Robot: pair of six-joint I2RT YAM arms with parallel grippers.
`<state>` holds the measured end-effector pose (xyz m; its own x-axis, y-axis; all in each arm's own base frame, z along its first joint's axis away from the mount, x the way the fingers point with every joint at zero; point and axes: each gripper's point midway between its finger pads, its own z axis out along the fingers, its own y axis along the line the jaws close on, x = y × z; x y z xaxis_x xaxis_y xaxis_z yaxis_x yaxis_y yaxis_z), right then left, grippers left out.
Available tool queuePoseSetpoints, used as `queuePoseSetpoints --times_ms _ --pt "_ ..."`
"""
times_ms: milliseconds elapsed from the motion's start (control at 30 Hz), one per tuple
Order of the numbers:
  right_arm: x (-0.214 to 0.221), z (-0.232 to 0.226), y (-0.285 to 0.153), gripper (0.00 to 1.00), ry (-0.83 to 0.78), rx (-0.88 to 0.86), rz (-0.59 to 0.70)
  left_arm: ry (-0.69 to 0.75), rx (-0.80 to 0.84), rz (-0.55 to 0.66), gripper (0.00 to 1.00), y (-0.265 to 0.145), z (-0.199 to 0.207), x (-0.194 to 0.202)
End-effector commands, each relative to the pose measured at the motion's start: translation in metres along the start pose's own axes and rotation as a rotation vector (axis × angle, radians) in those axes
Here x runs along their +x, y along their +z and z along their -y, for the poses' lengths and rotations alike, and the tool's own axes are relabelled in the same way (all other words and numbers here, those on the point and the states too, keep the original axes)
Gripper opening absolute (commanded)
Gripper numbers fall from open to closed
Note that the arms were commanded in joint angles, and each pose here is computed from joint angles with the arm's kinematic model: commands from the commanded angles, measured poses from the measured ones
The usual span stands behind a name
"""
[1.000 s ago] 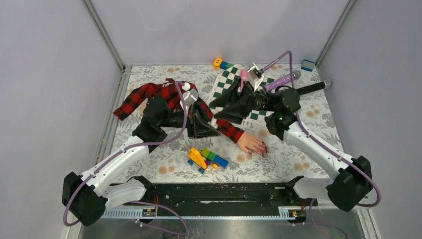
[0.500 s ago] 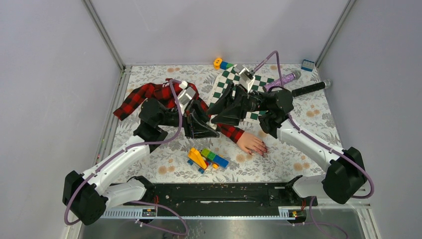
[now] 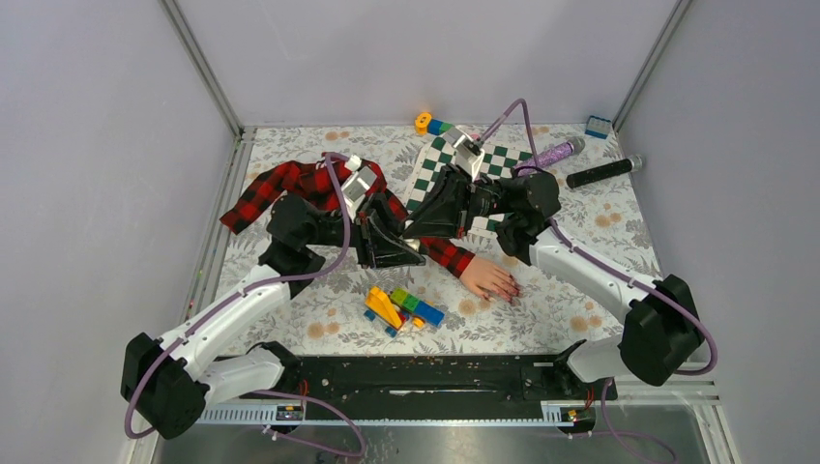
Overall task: Paint the nails
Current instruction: Screw the nail polish bottle.
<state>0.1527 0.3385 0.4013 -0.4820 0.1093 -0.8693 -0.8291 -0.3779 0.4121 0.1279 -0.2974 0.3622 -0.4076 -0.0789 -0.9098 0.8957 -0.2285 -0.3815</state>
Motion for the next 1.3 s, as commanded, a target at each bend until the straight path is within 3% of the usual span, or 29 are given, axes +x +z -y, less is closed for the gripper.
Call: queuePoseSetpoints --times_ms 0,233,400,667,767,900,1267 --pt "-0.002 -0.020 0.006 0.00 0.026 -0.065 -0.043 0.124 -0.059 0.093 0.00 -0.007 -0.005 -0.023" --pt "0.018 0.014 0.005 0.00 0.127 0.070 -0.044 0.153 -0.306 0.163 0.00 -0.030 -0.043 -0.035" --pt "0.065 0.055 0.004 0.00 0.200 0.345 -0.176 0.177 -0.577 0.182 0.00 -0.055 -0.078 -0.037" --pt "0.124 0.112 0.005 0.00 0.562 0.676 -0.224 0.154 -1.007 0.222 0.00 -0.113 -0.123 -0.036" --pt "0.144 0.137 0.005 0.00 0.703 0.819 -0.178 0.140 -1.126 0.199 0.00 -0.130 -0.135 -0.029" --pt "0.144 0.161 0.015 0.00 0.725 0.927 -0.080 0.166 -1.274 0.146 0.00 -0.145 -0.144 -0.016" --pt "0.133 0.184 0.055 0.00 0.766 0.962 0.006 0.192 -1.422 0.013 0.00 -0.151 -0.160 0.010"
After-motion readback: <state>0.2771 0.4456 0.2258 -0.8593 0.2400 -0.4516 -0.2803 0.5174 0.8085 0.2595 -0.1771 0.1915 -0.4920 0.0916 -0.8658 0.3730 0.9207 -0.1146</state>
